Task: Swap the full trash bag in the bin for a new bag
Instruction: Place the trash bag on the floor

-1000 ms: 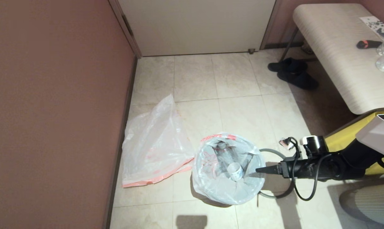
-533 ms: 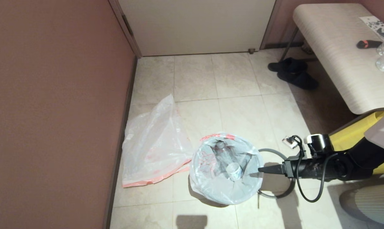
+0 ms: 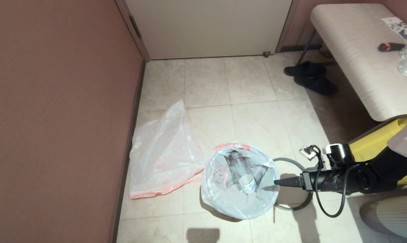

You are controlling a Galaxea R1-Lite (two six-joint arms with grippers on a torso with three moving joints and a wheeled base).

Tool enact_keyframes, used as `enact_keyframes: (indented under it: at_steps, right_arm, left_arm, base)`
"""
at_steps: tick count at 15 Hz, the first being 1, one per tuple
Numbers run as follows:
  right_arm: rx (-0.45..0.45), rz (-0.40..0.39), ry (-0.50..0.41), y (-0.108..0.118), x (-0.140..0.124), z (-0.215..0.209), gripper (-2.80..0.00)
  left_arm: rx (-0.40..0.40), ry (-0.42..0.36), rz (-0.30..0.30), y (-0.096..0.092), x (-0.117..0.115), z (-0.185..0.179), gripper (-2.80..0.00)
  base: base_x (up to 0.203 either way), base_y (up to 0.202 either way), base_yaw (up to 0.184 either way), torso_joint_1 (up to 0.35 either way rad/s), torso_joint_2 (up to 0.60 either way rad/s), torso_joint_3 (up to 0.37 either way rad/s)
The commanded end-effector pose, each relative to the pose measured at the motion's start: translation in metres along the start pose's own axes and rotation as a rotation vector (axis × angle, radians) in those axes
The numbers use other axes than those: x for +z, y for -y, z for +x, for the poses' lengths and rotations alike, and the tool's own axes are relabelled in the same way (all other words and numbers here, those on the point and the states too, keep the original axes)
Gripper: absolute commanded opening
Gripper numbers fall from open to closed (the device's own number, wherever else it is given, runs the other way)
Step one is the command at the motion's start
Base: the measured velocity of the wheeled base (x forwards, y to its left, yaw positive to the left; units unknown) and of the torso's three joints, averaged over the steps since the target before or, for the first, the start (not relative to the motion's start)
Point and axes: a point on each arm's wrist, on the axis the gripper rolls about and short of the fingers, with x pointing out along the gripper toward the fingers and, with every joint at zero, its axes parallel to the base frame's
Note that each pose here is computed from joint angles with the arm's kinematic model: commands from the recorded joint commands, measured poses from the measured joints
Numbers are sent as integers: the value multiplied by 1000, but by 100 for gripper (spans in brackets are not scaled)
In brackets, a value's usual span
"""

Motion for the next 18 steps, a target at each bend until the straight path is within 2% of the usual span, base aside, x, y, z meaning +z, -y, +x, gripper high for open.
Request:
enact_keyframes:
  at_steps: [1,4,6,11,16,18]
  right_arm:
    - [17,-12,5,-7,2,-3,0]
    - [12,4,2,-1,-2,-2,0]
    - [-5,31,4,17,-7,-3,0]
    - [-25,18,37,48,5,1,0]
    - [-14,24,17,85,1,26,0]
    - [2,50,-9,84,-4,33,0]
  left_arm:
    - [0,-1,0,0,0,0,-280]
    - [0,0,0,0,0,0,-280]
    - [0,0,0,0,0,0,-280]
    - [0,-1,0,0,0,0,-280]
    - [0,0,0,0,0,0,-280]
    - [0,2,0,0,0,0,-280]
  base:
    - [0,0,0,0,0,0]
    - [0,0,0,0,0,0]
    - [0,0,0,0,0,0]
    - [0,0,0,0,0,0]
    - [0,0,0,0,0,0]
    - [0,0,0,0,0,0]
